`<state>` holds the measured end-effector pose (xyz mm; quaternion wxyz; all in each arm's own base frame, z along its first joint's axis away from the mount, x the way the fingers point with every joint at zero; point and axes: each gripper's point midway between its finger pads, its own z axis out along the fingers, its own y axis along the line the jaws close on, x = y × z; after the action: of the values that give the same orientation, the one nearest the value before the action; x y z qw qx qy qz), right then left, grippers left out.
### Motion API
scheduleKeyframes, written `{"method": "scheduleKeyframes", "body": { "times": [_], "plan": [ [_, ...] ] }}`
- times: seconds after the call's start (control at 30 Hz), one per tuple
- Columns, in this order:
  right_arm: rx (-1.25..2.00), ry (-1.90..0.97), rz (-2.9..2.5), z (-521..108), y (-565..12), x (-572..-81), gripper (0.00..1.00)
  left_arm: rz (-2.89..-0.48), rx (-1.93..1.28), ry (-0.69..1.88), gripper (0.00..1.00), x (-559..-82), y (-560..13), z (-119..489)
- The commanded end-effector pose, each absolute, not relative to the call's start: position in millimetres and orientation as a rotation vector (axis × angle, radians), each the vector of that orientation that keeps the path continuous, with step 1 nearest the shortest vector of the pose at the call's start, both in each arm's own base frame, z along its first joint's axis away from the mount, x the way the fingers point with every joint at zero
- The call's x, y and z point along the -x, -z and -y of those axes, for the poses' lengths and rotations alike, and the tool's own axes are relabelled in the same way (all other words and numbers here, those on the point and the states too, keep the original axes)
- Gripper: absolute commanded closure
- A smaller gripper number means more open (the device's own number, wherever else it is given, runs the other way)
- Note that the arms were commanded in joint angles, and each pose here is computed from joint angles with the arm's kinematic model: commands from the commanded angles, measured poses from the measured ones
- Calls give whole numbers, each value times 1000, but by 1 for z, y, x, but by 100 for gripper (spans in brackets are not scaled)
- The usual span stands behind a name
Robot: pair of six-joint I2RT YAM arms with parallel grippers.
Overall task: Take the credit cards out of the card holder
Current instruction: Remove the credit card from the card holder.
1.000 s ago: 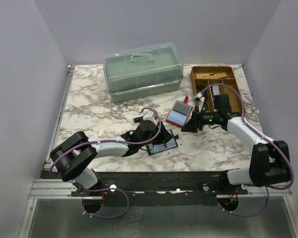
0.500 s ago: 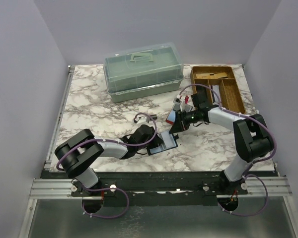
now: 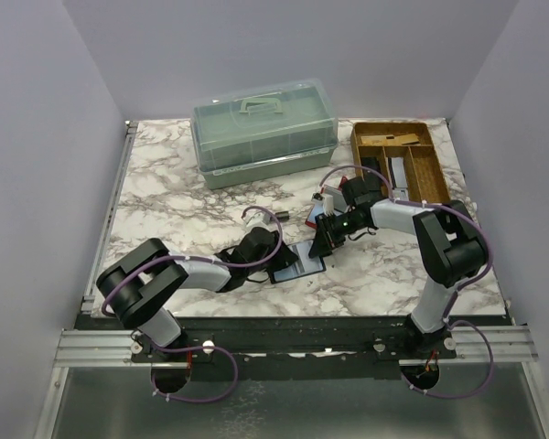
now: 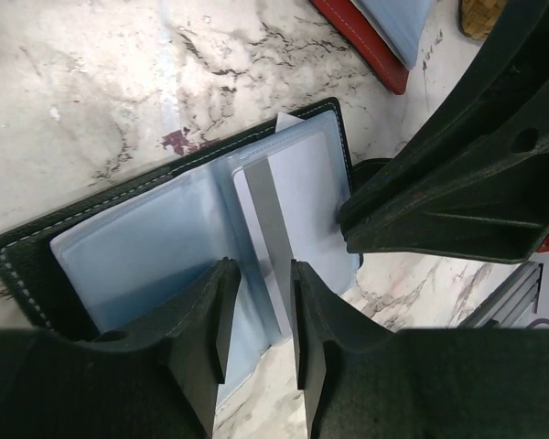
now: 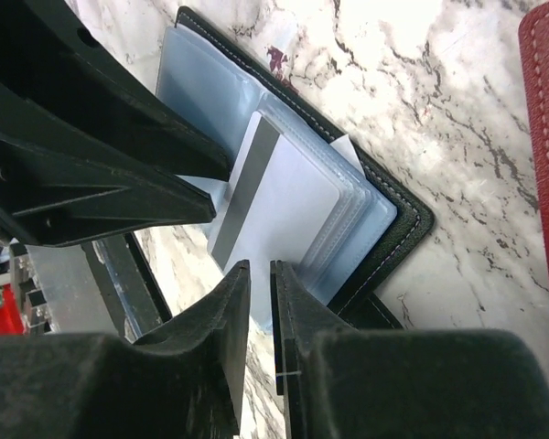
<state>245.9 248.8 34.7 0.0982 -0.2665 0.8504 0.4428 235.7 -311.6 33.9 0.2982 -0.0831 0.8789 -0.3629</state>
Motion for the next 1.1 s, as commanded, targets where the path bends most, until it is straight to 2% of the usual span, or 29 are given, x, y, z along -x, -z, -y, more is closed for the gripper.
{"method": "scheduleKeyframes", "body": {
  "times": [0.0, 0.4, 0.77, 0.9, 1.07],
  "plan": [
    [798, -1139, -2530, -241, -32, -261, 77, -2399, 243, 924, 62, -225, -19, 291],
    [790, -1011, -2547, -232, -27, -272, 75, -2378, 249, 1049, 64, -226, -27, 301],
    [785, -1302, -2558, -250, -30, -248, 77, -2369, 238, 1092, 68, -228, -35, 310],
    [758, -1264, -2633, -245, -13, -246, 83, -2392, 249, 1101, 72, -227, -27, 314],
    [729, -1164, -2696, -237, 3, -249, 94, -2401, 264, 1115, 73, -227, -23, 316]
  ]
}}
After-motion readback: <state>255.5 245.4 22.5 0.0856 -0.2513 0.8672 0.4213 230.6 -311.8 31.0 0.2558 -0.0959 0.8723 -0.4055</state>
